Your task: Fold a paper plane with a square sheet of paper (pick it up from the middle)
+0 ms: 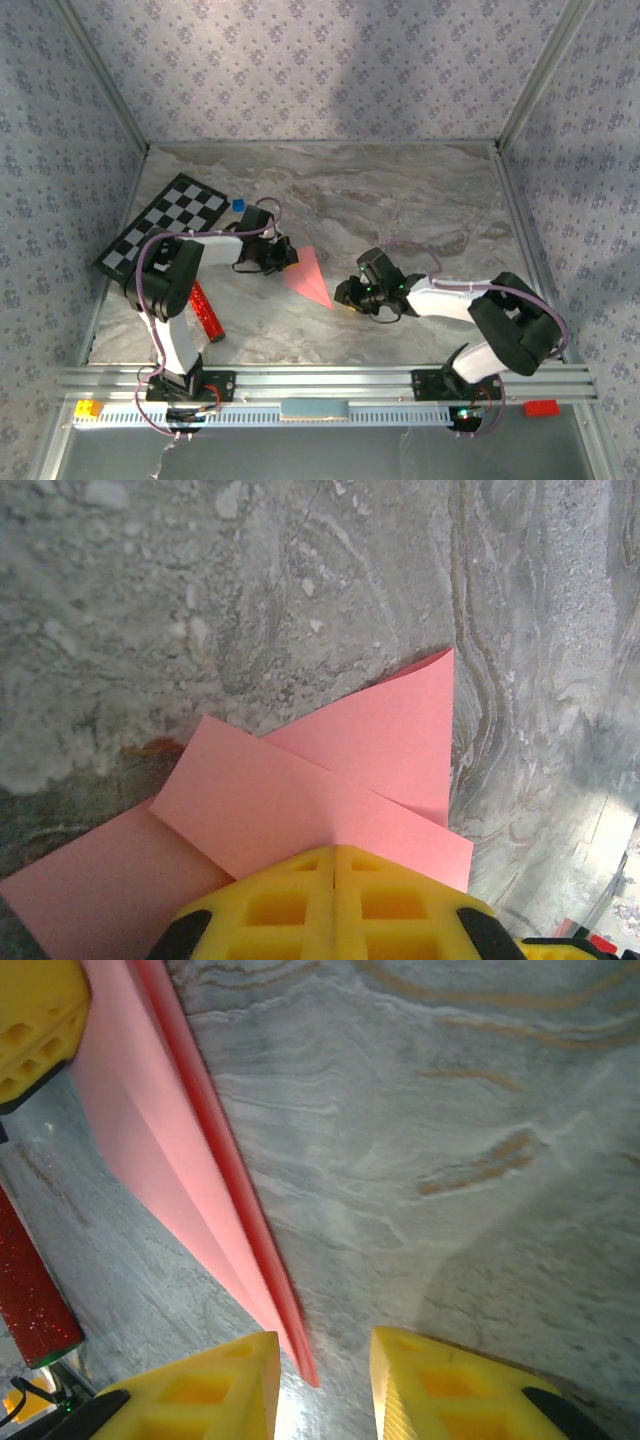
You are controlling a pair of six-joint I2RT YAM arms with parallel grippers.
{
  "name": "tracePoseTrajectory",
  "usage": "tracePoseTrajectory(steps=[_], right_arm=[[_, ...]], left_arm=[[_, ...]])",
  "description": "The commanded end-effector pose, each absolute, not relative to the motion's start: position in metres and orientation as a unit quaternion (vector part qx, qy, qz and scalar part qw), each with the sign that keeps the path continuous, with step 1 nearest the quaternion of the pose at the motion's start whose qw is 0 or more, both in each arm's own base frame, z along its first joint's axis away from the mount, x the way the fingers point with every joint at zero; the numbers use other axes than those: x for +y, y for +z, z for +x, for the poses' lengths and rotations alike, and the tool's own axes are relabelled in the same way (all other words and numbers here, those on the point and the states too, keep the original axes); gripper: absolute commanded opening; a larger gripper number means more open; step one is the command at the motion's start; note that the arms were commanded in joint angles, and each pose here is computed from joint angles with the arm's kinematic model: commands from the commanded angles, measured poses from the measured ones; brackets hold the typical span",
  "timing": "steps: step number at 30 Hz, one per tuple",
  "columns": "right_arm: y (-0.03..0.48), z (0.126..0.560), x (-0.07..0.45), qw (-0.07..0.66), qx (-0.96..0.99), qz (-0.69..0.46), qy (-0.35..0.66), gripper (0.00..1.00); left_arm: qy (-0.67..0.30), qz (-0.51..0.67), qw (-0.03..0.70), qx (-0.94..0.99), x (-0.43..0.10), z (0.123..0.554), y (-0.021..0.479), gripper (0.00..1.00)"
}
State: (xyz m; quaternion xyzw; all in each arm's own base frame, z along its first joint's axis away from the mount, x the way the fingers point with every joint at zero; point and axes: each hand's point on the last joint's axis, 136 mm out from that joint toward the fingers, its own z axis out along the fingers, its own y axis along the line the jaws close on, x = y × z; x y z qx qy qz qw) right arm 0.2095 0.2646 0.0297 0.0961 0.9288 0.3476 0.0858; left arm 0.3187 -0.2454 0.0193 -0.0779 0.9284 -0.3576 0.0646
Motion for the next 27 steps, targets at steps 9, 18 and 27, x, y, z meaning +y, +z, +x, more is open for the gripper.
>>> tracePoseTrajectory(steps=[9, 18, 27], right_arm=[[0.038, 0.212, 0.266, 0.110, 0.918, 0.107, 0.367, 0.38], [0.031, 0.210, 0.283, 0.079, 0.914, 0.097, 0.385, 0.41], [0.028, 0.207, 0.285, 0.072, 0.913, 0.103, 0.387, 0.34]], left_arm=[[-0.332, -0.098, 0.034, 0.938, -0.236, 0.304, 0.004, 0.03], [-0.330, -0.103, 0.026, 0.938, -0.235, 0.303, -0.001, 0.02], [-0.333, -0.105, 0.023, 0.937, -0.233, 0.305, 0.000, 0.02]])
